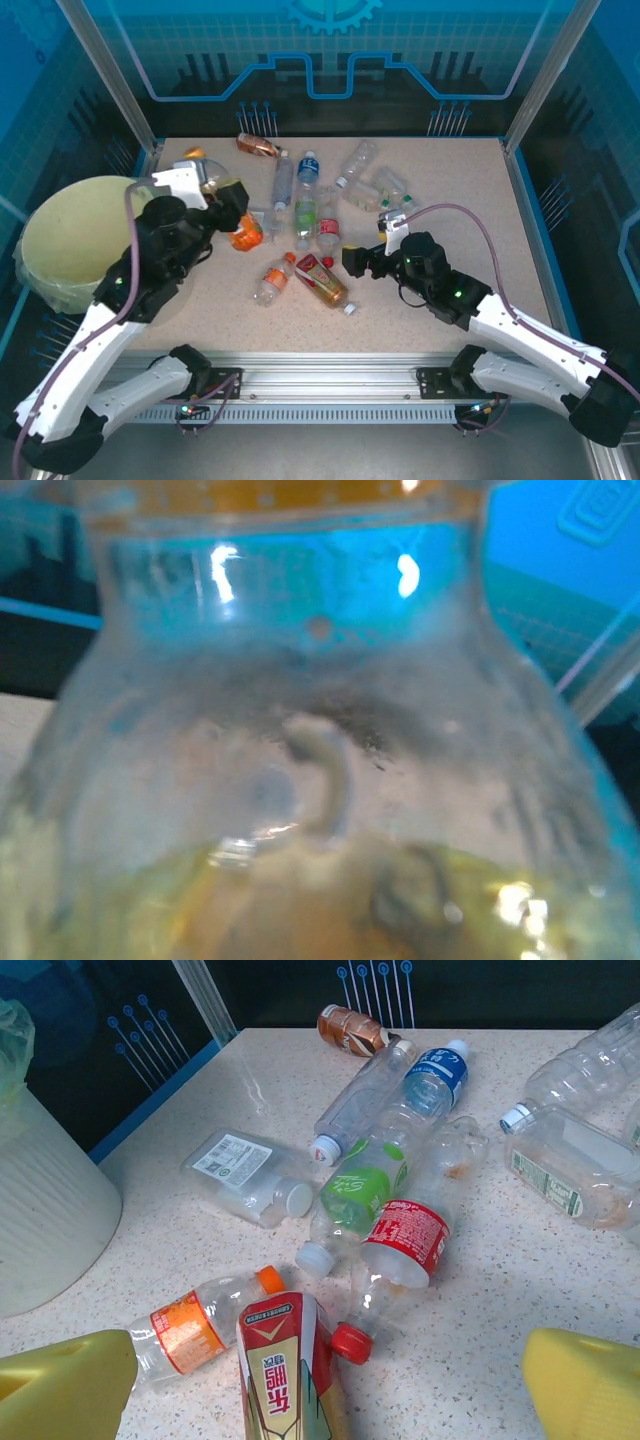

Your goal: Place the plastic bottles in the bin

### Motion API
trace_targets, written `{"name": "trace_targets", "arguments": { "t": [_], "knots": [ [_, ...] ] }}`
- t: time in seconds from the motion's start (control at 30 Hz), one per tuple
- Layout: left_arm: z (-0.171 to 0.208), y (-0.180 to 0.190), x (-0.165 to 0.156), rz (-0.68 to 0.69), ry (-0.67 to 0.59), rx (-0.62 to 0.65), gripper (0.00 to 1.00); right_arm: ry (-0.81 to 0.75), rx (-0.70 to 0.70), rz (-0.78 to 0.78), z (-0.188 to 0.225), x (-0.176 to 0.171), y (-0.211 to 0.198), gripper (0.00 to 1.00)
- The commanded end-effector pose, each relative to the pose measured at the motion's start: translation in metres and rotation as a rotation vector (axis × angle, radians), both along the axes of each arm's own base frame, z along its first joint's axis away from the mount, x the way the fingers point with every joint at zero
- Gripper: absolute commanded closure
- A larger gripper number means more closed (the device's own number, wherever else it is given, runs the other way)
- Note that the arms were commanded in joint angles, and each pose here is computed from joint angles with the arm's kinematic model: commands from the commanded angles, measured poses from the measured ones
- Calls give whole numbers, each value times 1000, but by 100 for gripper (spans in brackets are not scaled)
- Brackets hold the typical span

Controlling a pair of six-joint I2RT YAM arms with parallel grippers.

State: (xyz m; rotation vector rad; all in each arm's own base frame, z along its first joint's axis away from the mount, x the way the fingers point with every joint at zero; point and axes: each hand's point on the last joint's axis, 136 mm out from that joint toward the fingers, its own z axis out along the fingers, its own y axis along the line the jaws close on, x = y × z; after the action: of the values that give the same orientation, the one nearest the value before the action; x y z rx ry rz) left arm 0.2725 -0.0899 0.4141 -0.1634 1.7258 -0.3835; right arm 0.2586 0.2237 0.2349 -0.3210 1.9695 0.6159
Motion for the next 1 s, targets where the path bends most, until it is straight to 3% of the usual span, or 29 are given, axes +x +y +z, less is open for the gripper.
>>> {"name": "trace_targets", "arguments": {
  "t": [0.0, 0.23, 0.57, 0.8, 0.97],
  "knots": [
    [26, 50, -15, 218, -58, 119, 49, -36, -8, -28, 8, 4, -5, 0],
    [59, 105, -17, 512, -151, 257, 50, -34, 2, -24, 10, 7, -1, 0],
    [42, 181, -18, 772, -101, 274, 51, 9, -8, -5, 3, 9, 7, 0],
    [18, 246, -32, 1044, 11, 323, 53, 30, -13, -21, -1, 13, 7, 0],
    [-30, 292, -29, 1145, 138, 205, 52, 33, -19, -47, -4, 17, 3, 0]
  ]
}}
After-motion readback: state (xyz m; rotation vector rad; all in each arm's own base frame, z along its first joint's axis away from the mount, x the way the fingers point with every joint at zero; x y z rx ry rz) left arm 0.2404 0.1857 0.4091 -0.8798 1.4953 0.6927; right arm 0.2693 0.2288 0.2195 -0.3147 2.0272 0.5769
